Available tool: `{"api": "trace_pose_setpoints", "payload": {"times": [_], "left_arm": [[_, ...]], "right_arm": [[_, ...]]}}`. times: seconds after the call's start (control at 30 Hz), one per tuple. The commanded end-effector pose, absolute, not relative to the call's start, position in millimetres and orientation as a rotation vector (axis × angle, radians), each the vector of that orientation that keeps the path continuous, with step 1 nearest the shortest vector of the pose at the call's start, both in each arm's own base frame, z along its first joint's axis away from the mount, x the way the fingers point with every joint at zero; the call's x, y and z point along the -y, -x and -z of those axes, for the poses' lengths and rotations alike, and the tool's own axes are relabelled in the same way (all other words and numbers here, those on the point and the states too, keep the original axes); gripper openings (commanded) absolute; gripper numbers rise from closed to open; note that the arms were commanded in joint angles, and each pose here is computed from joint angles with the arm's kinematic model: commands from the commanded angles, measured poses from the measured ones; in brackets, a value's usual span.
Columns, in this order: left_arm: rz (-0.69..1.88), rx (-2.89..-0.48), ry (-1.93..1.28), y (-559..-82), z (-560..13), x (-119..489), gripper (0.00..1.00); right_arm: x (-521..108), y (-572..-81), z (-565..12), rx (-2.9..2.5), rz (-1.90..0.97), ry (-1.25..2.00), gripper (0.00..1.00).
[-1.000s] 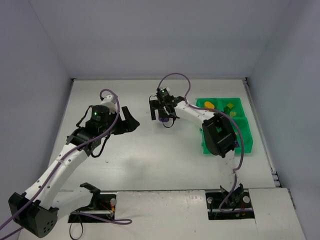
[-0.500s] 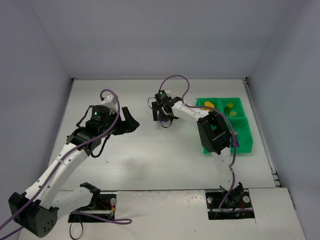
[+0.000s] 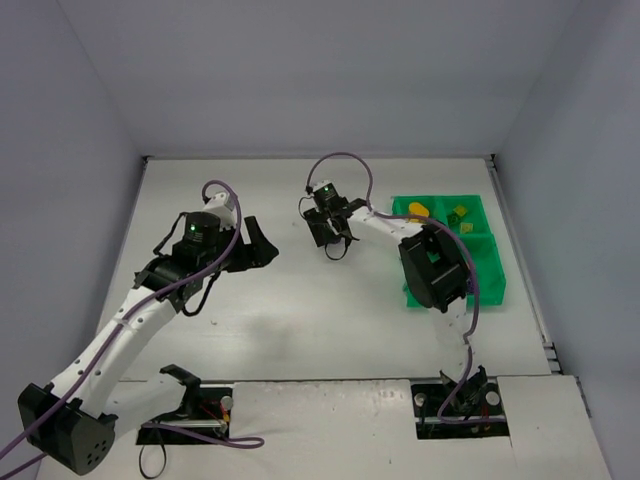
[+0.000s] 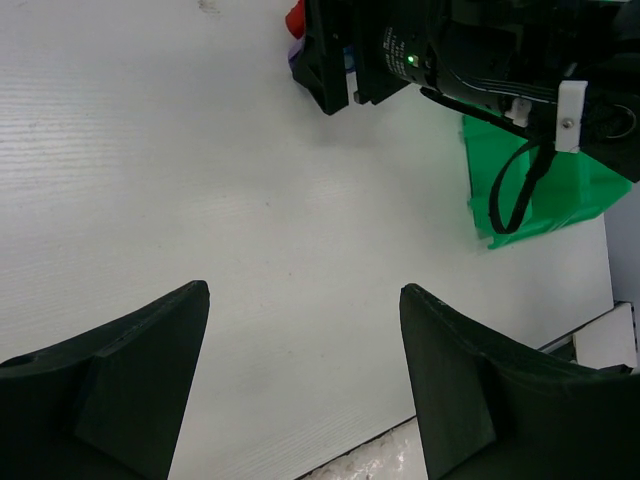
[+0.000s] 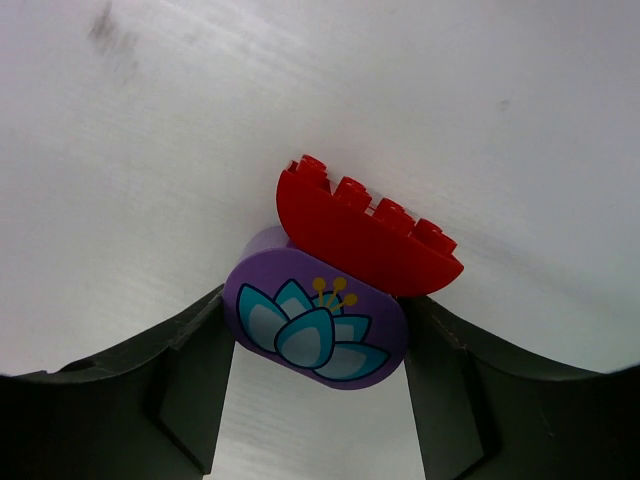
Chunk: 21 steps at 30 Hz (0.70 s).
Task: Sort the legos into containers by color
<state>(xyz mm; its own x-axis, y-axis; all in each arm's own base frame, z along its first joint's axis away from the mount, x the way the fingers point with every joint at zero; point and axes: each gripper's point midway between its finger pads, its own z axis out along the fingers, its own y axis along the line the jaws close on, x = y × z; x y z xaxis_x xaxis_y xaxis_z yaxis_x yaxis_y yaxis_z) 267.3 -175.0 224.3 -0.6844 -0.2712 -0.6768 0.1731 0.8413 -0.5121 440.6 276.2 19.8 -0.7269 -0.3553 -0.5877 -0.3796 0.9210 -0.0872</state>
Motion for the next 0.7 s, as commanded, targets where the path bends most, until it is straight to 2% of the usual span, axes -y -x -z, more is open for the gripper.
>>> {"api": "trace_pose_setpoints", "payload": {"times": [0.0, 0.13, 0.23, 0.33, 0.37, 0.43, 0.47, 0.53, 0.67], "left_arm": [[0.716, -2.149, 0.036, -271, -239, 176, 0.71], [0.693, -2.136, -0.009, -271, -241, 173, 0.71], [0.664, -2.138, -0.063, -271, -238, 171, 0.71], [0.637, -2.157, -0.112, -274, -229, 171, 0.71], [0.635, -2.165, -0.135, -274, -226, 171, 0.71], [0.635, -2.195, -0.153, -277, -217, 173, 0.71], [0.649, -2.205, -0.170, -277, -214, 176, 0.71], [0.658, -2.229, -0.178, -280, -207, 180, 0.71], [0.679, -2.228, -0.179, -285, -204, 185, 0.71]], "right_arm": [[-298, -421, -57, -2.295, -0.199, 0.880, 0.13], [-317, -378, -79, -2.144, -0.441, 1.154, 0.20], [-315, -351, -89, -2.079, -0.531, 1.253, 0.19], [-313, -326, -95, -2.040, -0.571, 1.325, 0.24], [-309, -319, -87, -2.063, -0.565, 1.337, 0.32], [-304, -313, -82, -2.084, -0.557, 1.335, 0.39], [-301, -312, -80, -2.096, -0.545, 1.330, 0.47], [-297, -305, -70, -2.120, -0.536, 1.343, 0.53], [-292, -297, -60, -2.134, -0.501, 1.374, 0.57]]}}
